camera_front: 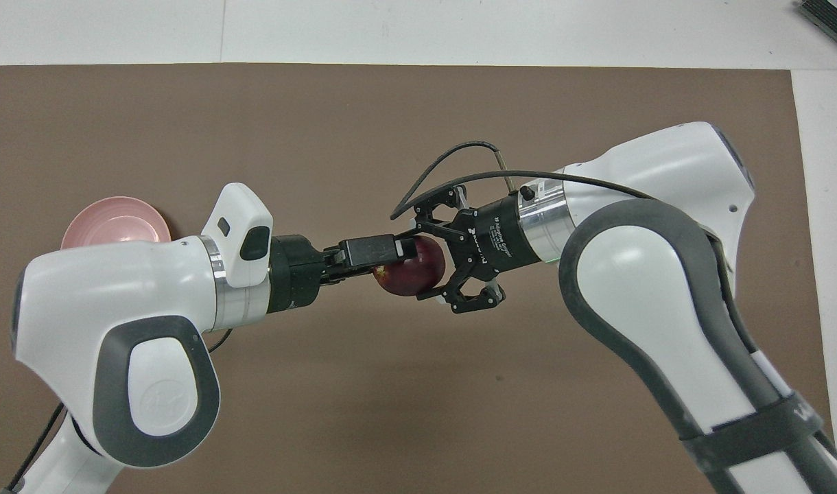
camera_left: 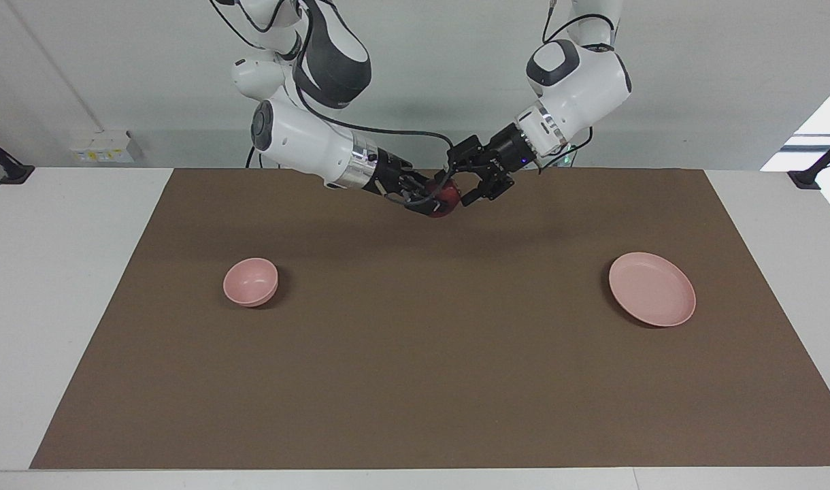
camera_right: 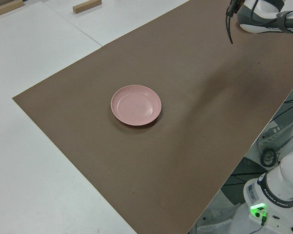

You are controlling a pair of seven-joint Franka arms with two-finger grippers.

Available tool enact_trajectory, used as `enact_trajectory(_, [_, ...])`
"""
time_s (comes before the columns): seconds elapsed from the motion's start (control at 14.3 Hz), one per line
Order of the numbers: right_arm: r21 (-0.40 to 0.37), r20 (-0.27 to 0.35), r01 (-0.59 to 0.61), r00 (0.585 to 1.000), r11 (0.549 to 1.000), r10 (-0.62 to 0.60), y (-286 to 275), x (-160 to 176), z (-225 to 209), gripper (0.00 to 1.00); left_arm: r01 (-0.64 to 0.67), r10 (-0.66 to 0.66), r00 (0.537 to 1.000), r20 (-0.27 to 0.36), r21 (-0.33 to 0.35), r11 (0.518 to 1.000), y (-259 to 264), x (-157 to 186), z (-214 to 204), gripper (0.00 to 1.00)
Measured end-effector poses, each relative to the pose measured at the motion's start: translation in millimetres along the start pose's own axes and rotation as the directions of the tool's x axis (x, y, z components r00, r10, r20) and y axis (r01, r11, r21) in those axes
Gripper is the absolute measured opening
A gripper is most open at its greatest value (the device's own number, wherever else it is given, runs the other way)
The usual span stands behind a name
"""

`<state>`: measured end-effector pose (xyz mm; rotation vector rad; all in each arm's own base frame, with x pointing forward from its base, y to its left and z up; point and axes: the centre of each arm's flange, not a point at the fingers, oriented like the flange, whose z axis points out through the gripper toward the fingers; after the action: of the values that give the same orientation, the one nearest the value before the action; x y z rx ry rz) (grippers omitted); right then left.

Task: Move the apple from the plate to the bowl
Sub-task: 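Carry the apple with the right gripper while the left gripper withdraws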

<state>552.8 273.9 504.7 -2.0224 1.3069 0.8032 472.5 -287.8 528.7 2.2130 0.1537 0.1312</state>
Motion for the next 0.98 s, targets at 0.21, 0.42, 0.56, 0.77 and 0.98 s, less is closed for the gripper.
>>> enact_trajectory(0.21, [-0.028, -0.082, 0.048, 0.995, 0.998, -0.050, 3, 9, -10, 0.78, -0.011, 0.010, 0.998, 0.066, 0.018, 1.000, -3, -5, 4, 1.00])
enact_trajectory(0.42, [-0.070, -0.130, 0.131, 0.982, 0.989, -0.139, 10, 24, -38, 0.78, -0.115, 0.088, 0.980, 0.176, 0.150, 0.982, -18, -8, 2, 1.00])
enact_trajectory(0.56, [-0.121, -0.175, 0.200, 0.960, 0.972, -0.219, 18, 42, -64, 0.78, -0.197, 0.128, 0.960, 0.249, 0.276, 0.941, -37, -5, -7, 1.00])
enact_trajectory(0.77, [-0.237, -0.246, 0.324, 0.892, 0.916, -0.380, 28, 69, -91, 0.78, -0.264, 0.113, 0.934, 0.339, 0.443, 0.857, -72, 8, -37, 1.00])
enact_trajectory(0.98, [-0.410, -0.274, 0.466, 0.757, 0.784, -0.593, 38, 98, -111, 0.78, -0.249, 0.072, 0.945, 0.318, 0.560, 0.790, -110, 35, -82, 1.00])
